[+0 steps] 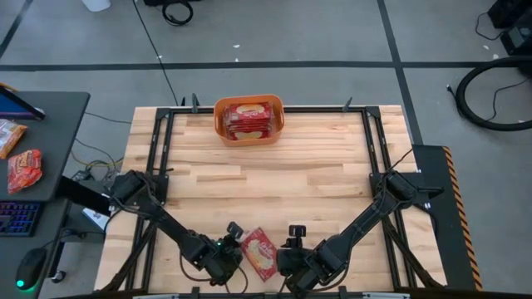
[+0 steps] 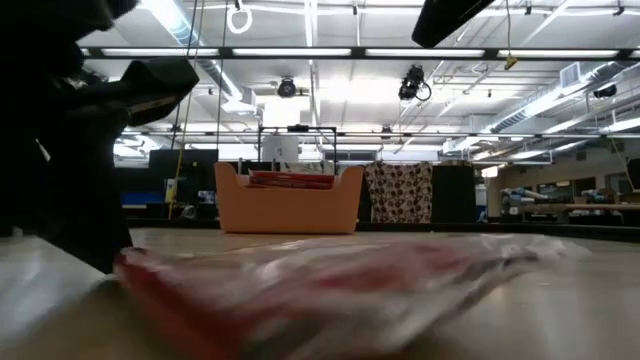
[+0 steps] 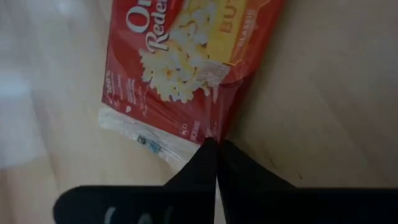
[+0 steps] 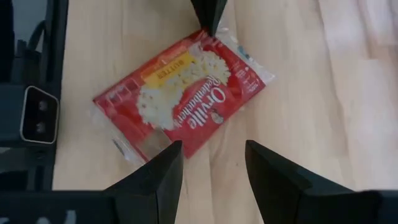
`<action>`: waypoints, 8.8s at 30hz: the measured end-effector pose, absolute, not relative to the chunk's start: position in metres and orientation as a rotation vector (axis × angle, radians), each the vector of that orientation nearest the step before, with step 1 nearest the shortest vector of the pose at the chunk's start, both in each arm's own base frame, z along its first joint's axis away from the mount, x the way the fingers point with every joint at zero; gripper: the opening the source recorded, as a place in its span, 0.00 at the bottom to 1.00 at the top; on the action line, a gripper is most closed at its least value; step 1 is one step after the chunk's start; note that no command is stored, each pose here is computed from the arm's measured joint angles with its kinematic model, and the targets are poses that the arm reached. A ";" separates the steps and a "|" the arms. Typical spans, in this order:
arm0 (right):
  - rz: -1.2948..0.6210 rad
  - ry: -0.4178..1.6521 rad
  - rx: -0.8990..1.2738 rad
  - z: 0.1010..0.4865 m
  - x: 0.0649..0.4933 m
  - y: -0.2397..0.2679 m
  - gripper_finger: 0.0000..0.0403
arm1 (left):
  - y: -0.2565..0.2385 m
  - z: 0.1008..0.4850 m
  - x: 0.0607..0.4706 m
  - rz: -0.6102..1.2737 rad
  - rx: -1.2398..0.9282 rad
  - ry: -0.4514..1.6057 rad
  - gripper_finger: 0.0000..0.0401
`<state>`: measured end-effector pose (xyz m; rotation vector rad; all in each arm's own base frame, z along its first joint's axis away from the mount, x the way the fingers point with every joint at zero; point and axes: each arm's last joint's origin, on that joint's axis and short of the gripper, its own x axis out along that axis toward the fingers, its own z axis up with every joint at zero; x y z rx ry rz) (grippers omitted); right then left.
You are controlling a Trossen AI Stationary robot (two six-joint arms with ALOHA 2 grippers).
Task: Sort popcorn bags into baskets
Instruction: Put the red popcorn bag into the orange bin, then return to Home Position
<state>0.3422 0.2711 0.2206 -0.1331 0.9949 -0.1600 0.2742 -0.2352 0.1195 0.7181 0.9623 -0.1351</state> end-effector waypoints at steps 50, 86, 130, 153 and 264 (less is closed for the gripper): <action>-0.278 0.619 -0.136 0.186 0.373 0.255 0.62 | -0.137 0.220 0.300 0.128 0.046 0.915 0.01; -0.399 0.941 -0.281 0.167 0.357 0.218 0.54 | -0.142 0.222 0.301 0.025 -0.020 0.919 0.01; -0.316 0.846 -0.330 0.220 0.386 0.220 0.04 | -0.147 0.211 0.306 0.016 0.239 0.902 0.31; -0.691 0.882 -0.345 0.234 0.313 0.205 0.38 | -0.025 0.279 0.292 0.333 0.426 0.860 0.08; -0.088 -0.006 0.234 0.244 0.138 0.033 0.02 | -0.011 0.238 0.130 0.121 -0.072 0.041 0.41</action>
